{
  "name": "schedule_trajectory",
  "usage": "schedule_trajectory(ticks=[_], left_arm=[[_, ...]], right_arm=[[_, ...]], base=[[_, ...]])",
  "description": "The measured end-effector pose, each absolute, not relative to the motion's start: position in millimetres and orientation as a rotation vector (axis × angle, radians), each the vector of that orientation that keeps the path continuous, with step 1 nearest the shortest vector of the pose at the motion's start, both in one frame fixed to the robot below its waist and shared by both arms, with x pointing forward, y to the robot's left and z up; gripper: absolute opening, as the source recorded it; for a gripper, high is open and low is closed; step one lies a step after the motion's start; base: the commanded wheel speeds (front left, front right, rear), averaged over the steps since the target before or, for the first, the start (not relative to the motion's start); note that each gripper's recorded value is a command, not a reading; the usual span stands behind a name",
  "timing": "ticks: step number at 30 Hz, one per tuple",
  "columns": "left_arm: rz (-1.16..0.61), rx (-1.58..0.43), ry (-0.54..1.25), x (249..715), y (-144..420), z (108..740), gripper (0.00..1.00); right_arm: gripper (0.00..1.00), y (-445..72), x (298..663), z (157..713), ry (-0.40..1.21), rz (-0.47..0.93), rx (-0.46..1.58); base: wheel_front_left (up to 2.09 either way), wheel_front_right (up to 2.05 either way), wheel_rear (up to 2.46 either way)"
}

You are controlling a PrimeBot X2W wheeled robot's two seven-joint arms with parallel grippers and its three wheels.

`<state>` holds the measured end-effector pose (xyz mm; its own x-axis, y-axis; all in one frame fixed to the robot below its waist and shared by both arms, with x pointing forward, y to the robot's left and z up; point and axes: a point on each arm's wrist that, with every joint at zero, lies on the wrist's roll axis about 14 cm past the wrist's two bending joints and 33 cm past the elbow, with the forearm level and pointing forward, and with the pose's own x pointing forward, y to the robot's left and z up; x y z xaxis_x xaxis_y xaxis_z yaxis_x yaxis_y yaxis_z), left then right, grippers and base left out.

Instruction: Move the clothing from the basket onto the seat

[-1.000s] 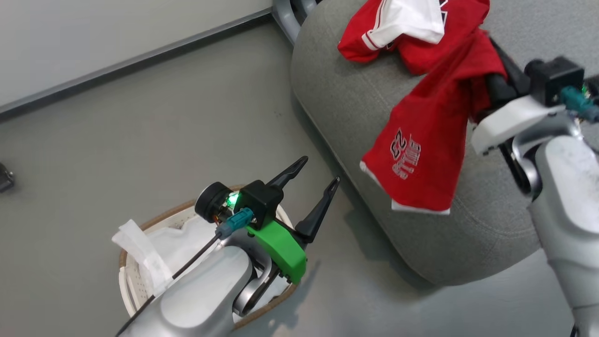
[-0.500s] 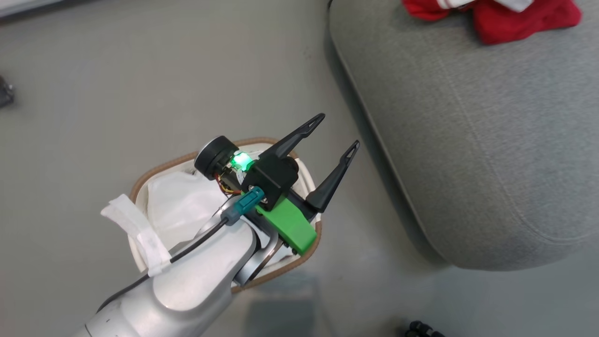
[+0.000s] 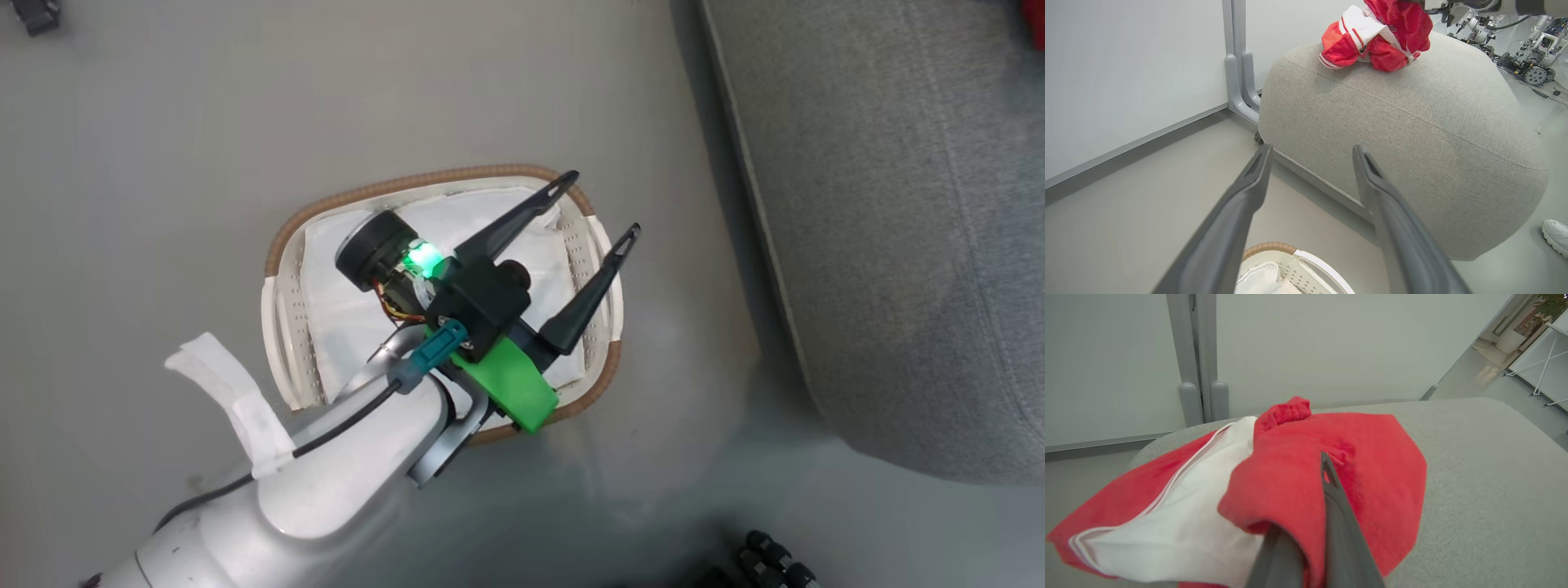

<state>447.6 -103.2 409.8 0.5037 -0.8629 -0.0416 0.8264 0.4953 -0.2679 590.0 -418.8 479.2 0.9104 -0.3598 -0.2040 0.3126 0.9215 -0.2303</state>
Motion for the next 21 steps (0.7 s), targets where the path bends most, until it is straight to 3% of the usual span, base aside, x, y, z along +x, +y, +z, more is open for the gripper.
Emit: schedule_trajectory(ticks=[2,3,4,21], left_arm=[[-1.015,-0.222,0.194,450.5,-98.5,402.5,1.00],[-1.010,-0.219,0.201,451.6,-96.5,399.2,1.00],[-1.007,-0.215,0.205,452.5,-95.4,397.4,1.00],[-0.949,-0.242,0.185,456.9,-97.4,419.7,1.00]], right_arm=[[0.38,-407.1,589.2,455.5,0.269,-0.330,-0.173],[0.93,-403.1,587.0,447.3,0.268,-0.325,-0.162],[1.00,-402.1,584.4,444.1,0.257,-0.329,-0.151],[1.00,-369.8,520.0,448.5,0.213,-0.245,-0.154]], base=[[0.00,0.00,0.00],[0.00,0.00,0.00],[0.00,0.00,0.00],[0.00,0.00,0.00]])
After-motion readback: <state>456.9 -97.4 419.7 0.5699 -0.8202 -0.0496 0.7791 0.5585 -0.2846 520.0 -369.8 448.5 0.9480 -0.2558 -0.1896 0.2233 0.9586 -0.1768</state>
